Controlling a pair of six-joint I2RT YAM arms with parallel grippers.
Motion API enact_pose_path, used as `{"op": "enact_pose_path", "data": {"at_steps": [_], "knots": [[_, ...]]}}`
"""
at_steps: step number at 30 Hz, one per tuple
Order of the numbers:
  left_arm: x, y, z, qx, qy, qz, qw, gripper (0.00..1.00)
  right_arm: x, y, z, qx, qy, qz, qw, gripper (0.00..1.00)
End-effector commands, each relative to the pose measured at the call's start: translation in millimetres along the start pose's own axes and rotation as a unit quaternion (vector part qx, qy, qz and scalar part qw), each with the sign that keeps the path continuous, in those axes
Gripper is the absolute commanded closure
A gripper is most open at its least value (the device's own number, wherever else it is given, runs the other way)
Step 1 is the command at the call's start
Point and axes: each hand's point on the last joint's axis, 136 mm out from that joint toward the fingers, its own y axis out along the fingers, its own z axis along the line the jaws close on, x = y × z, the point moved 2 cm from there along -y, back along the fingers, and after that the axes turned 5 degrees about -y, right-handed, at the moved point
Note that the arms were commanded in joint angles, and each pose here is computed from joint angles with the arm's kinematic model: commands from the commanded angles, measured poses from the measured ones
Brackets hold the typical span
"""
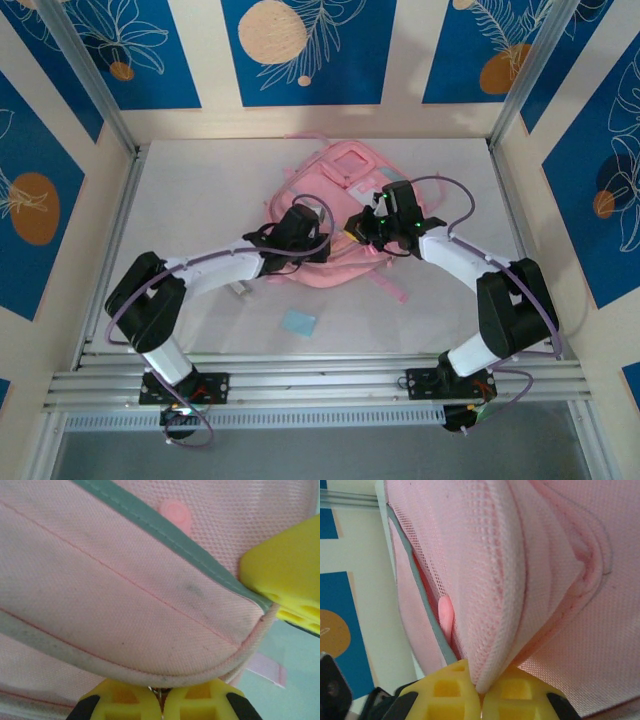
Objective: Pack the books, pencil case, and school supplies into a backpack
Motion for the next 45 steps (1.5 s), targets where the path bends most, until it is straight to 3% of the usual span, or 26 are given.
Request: {"op": "enact_pose_path", "data": {"at_steps": [1,5,10,16,20,25,31,32,34,37,45], "knots": [[-11.2,-6.9,3.6,-0.002,0.041,0.075,0.996,1.00,-1.8,-16.9,22.4,0.024,-0.083,0.005,0.996,1.00],[-17.5,-9.2,34.9,0.048,0.102,0.115,0.987,1.00,1.4,-18.6,7.9,-0.009,-0.108,0.005,0.994,1.00],[-17.9,-22.9,69.2,0.136,0.200,0.164,0.956,1.00,12.2,-26.1,-3.1,-0.015,-0.108,-0.011,0.994,1.00],[5.0,-36.5,93.5,0.199,0.251,0.131,0.938,1.00,23.2,-33.5,-6.0,-0.034,-0.143,-0.018,0.989,1.00],[6.2,-36.7,89.5,0.159,0.227,0.138,0.951,1.00,40.2,-38.1,-13.8,-0.062,-0.166,-0.038,0.983,1.00],[-9.8,-39.6,44.0,0.040,0.223,0.144,0.963,1.00,80.7,-41.7,-26.3,-0.105,-0.177,-0.071,0.976,1.00],[-27.1,-38.7,1.8,-0.024,0.206,0.163,0.965,1.00,117.6,-41.7,-28.7,-0.092,-0.135,-0.092,0.982,1.00],[-28.6,-36.7,-5.3,-0.035,0.201,0.164,0.965,1.00,119.3,-42.2,-27.4,-0.084,-0.124,-0.090,0.985,0.96],[-32.2,-31.2,-20.4,-0.057,0.194,0.167,0.965,1.00,118.3,-45.1,-21.2,-0.066,-0.108,-0.087,0.988,0.77],[-31.1,-24.0,-41.3,-0.084,0.186,0.164,0.965,1.00,106.5,-55.8,-16.0,-0.053,-0.089,-0.092,0.990,0.58],[-20.1,-7.7,-75.4,-0.135,0.161,0.160,0.964,1.00,49.7,-91.0,-17.1,-0.040,-0.016,-0.087,0.995,0.53]]}}
